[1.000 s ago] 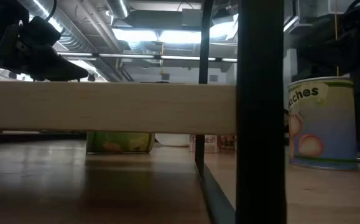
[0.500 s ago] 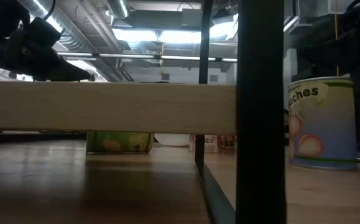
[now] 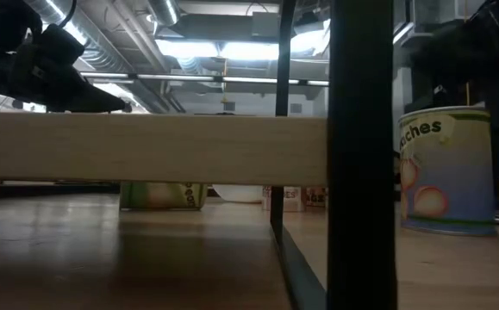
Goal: Pick and place cans onto a shelf
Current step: Put the right green canned orange on the shelf
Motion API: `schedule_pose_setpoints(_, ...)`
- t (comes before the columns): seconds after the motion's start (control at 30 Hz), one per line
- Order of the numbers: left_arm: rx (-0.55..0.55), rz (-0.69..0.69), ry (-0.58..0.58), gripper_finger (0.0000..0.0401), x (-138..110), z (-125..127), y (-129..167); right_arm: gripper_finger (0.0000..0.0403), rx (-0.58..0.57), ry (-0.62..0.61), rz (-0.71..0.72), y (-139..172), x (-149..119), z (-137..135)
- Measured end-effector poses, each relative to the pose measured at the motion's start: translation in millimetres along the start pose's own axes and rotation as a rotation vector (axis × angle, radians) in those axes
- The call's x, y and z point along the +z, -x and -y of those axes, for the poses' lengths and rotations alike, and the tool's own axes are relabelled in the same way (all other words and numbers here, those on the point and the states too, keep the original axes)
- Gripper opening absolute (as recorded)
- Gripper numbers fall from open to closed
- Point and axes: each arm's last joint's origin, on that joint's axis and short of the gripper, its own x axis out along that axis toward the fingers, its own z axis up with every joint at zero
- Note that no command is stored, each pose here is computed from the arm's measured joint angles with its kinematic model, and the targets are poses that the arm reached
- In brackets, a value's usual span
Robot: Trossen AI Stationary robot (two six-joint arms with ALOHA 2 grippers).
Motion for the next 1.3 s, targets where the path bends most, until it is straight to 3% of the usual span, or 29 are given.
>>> schedule_pose_setpoints(0.33, 0.001, 0.001, 0.000, 0.0027, 0.1, 0.0, 0.0, 0.0235, -0.036, -0.013, 0.081, 0.3, 7.1, 0.1)
schedule_pose_setpoints(0.5, 0.000, 0.003, 0.000, 0.0027, 0.3, 0.0, 0.0, 0.0247, -0.031, -0.022, 0.149, 1.1, 14.4, -1.1)
schedule_pose_setpoints(0.67, 0.000, 0.002, 0.000, 0.0027, 0.2, 0.0, 0.0, 0.0245, -0.091, -0.028, 0.185, 3.7, 39.1, -4.0)
schedule_pose_setpoints(0.8, 0.001, 0.003, 0.000, 0.0027, 0.4, 0.0, 0.0, 0.0240, -0.218, -0.027, 0.160, 6.8, 63.5, -5.4)
schedule_pose_setpoints(1.07, 0.001, 0.003, 0.001, 0.0027, 0.4, 0.0, 0.0, 0.0240, -0.560, -0.087, -0.036, 9.9, 99.6, -5.2)
schedule_pose_setpoints(1.3, 0.000, 0.003, 0.001, 0.0027, 0.4, 0.0, 0.0, 0.0239, -0.682, -0.099, -0.177, -4.1, 117.7, -8.8)
